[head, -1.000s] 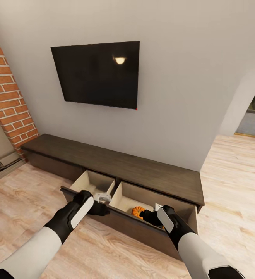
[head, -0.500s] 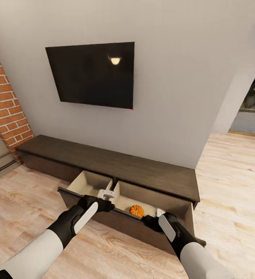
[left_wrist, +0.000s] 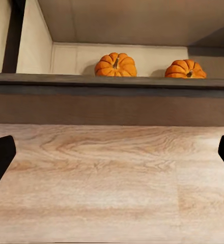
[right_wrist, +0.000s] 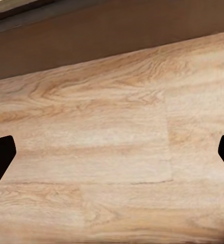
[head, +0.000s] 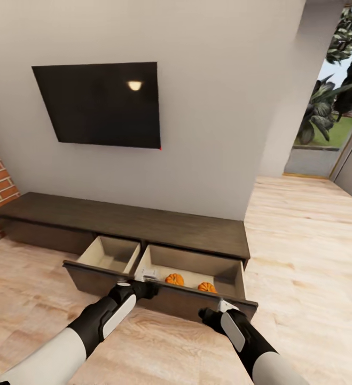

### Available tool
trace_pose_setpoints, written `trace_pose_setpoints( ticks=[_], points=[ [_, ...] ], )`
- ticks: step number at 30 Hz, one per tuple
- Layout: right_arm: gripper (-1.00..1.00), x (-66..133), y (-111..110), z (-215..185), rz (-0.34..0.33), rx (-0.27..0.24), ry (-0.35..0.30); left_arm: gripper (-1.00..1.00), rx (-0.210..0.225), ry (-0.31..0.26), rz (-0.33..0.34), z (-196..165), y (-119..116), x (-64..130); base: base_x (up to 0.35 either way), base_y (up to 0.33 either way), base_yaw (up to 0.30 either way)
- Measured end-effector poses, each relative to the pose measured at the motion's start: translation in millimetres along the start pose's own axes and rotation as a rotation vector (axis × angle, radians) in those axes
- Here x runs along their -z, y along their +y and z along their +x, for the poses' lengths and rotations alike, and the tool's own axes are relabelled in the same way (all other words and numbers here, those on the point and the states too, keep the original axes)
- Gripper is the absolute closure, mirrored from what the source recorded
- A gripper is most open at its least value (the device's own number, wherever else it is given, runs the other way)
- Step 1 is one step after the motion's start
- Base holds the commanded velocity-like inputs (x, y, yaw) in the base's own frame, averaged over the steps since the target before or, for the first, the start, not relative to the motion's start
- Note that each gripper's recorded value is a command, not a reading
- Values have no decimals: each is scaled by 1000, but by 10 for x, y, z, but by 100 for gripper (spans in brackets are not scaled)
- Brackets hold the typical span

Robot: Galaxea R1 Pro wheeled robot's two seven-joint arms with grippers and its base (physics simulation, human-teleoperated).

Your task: Place each of the two pumpkins and all three candles from the living room inside a cabinet in the living room (use any cabinet), then make sure every cabinet is closed, and position the cauldron so it is next to a table in the living room.

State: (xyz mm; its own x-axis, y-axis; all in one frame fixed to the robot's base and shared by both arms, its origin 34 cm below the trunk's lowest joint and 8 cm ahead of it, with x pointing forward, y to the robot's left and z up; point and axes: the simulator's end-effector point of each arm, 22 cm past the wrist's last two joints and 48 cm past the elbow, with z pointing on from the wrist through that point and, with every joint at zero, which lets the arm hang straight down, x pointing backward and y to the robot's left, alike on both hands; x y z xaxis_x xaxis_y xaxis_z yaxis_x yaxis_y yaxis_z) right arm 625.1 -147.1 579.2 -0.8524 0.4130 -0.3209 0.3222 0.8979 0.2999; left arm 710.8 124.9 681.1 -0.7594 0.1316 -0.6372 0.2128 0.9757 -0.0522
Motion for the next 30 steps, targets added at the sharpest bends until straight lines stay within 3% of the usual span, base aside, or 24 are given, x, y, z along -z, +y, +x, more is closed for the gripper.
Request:
trace_pose_setpoints(
  ticks=[10,20,30],
  points=[
    [-100,-8,-62,80,7,-6,-6,-100,13,2,-18,182,82,-44,-73,274,-72],
    [-100,15,-36,50,6,18,-53,-100,37,-42,-20,319,71,-23,-3,296,-192],
    [-100,29,-92,110,13,18,-80,-100,49,-35,-40,486,159,-59,-2,301,-213]
  ],
)
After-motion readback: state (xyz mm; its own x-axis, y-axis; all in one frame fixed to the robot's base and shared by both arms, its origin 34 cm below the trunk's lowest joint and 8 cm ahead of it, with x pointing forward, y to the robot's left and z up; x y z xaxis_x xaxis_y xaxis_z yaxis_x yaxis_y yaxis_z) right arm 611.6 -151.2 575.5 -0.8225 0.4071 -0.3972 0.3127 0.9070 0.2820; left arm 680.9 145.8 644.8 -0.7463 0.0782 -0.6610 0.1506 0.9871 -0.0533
